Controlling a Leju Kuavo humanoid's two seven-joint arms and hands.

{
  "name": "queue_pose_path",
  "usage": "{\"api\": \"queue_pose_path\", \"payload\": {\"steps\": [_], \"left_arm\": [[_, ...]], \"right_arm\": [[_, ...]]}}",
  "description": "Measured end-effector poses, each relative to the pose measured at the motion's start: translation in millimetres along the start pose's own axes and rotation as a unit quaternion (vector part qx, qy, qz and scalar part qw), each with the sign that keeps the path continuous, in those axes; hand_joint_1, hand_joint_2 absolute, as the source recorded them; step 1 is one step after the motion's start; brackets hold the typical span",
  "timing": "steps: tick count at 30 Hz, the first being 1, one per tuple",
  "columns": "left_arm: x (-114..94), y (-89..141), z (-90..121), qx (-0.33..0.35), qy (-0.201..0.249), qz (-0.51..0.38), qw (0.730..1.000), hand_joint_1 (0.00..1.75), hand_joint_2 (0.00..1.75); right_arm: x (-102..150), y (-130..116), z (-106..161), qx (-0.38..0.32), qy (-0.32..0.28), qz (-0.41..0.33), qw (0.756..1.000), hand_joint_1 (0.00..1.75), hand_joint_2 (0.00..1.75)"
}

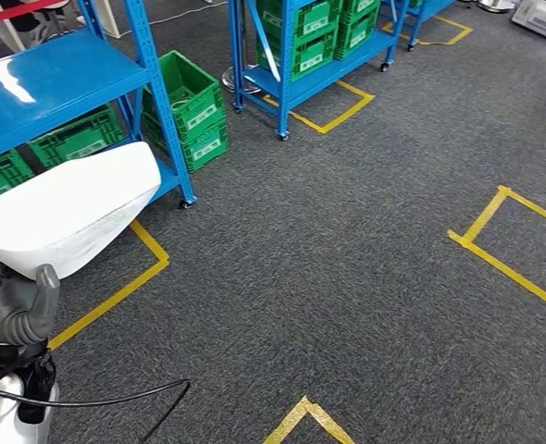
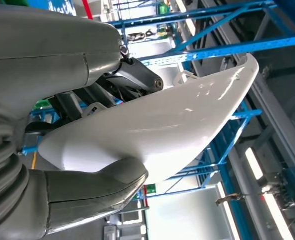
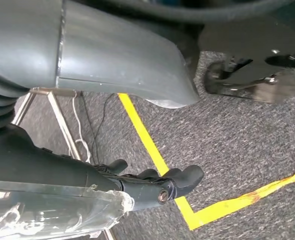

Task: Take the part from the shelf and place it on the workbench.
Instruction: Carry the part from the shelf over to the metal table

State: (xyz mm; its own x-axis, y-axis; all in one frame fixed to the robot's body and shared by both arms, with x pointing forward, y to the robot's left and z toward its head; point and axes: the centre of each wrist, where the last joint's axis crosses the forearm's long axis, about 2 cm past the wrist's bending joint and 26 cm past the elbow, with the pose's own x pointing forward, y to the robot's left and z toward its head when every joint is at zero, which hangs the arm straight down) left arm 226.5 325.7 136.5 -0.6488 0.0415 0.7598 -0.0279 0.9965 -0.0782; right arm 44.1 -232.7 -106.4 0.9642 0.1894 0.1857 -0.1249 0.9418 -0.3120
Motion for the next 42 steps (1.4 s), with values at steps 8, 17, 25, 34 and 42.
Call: {"api": "queue_pose_path", "payload": {"steps": [8,17,25,34,42], "left_arm": [[-1.1,2.6,-2.6,0.021,0.012,-0.007,1.0,1.75,1.75],[-2.2,1.4,-3.6,0.02,0.015,0.016,1.0,1.75,1.75],[-3.3,0.8,-5.4,0.018,0.015,0.017,1.0,1.75,1.75],[-5.1,-1.2,-5.2,0.034,0.02,0.001,0.999,1.75,1.75],[-5.3,-2.2,-5.6,0.036,0.02,0.002,0.999,1.75,1.75]], "right_arm": [[5.0,-1.0,-0.6,-0.005,-0.006,-0.002,1.0,0.0,0.0],[3.7,-0.1,-0.3,0.004,-0.006,-0.004,1.0,0.0,0.0],[2.6,0.4,-0.1,0.01,-0.005,-0.007,1.0,0.0,0.0],[0.5,0.7,0.1,0.009,0.008,-0.005,1.0,0.0,0.0],[2.0,0.5,-0.1,0.008,0.007,-0.006,1.0,0.0,0.0]]}}
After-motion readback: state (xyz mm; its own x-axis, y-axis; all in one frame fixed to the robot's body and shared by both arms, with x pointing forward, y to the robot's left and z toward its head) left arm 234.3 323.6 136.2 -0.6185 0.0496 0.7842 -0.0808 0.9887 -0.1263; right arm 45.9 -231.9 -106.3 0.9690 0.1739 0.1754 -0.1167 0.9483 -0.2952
